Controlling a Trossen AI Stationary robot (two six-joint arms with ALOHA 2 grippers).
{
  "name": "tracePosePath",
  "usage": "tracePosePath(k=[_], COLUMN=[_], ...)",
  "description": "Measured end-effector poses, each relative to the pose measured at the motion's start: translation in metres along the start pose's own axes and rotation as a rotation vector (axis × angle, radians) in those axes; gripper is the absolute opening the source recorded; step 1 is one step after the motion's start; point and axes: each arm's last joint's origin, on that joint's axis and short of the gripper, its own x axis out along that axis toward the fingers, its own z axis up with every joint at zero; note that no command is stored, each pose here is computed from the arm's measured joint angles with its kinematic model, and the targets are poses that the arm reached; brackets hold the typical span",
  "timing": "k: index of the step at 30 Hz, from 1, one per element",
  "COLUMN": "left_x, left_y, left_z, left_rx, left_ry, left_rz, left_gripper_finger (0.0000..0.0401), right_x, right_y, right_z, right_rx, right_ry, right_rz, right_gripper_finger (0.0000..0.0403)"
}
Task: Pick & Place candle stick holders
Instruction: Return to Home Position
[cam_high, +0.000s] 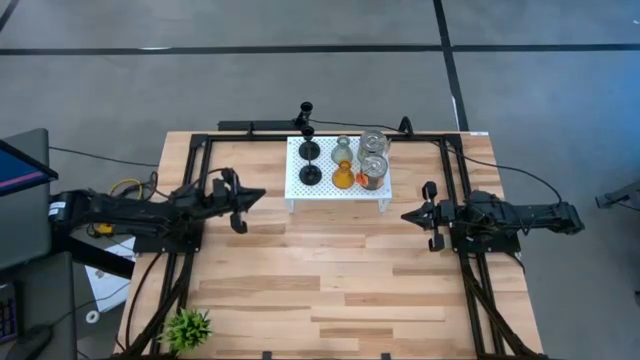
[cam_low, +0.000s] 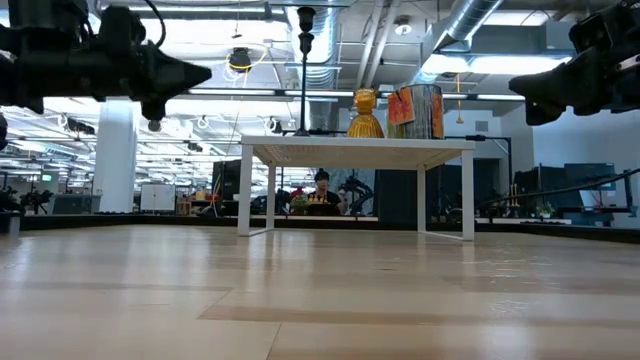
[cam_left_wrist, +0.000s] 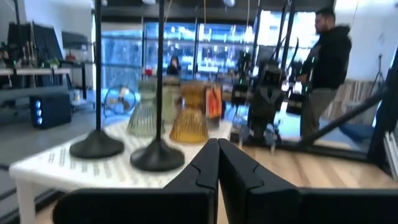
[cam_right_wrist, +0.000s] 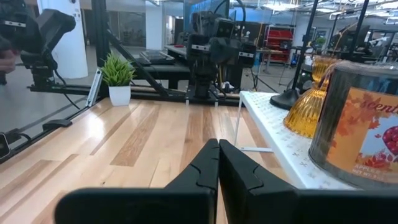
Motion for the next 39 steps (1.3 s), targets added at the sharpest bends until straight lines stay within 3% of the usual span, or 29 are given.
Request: tracePosePath(k=[14, 25, 33, 39], left_x=[-0.017, -0.028, -0.030, -0.030], left_y=[0.002, 0.004, -0.002, -0.002], left_z=[0.000, -0.016, -0.023, -0.023], left_rx=[0.051, 0.045, 0.000, -0.006], left_ry=[0.077, 0.274, 0.354, 0.354], left_rz=[0.008, 0.008, -0.184, -0.201], left_gripper_finger=[0.0006, 0.0006, 0.0006, 0.0006], right_x=[0.004, 0.003, 0.003, 0.003], right_y=[0.000, 0.000, 0.000, 0.000], right_z=[-0.005, -0.004, -0.004, -0.004], right_rx=[0.025, 0.016, 0.013, 0.014], right_ry=[0.057, 0.056, 0.056, 0.056], right_rz=[0.003, 0.003, 0.003, 0.003], right_gripper_finger=[0.0000, 0.0000, 0.0000, 0.0000])
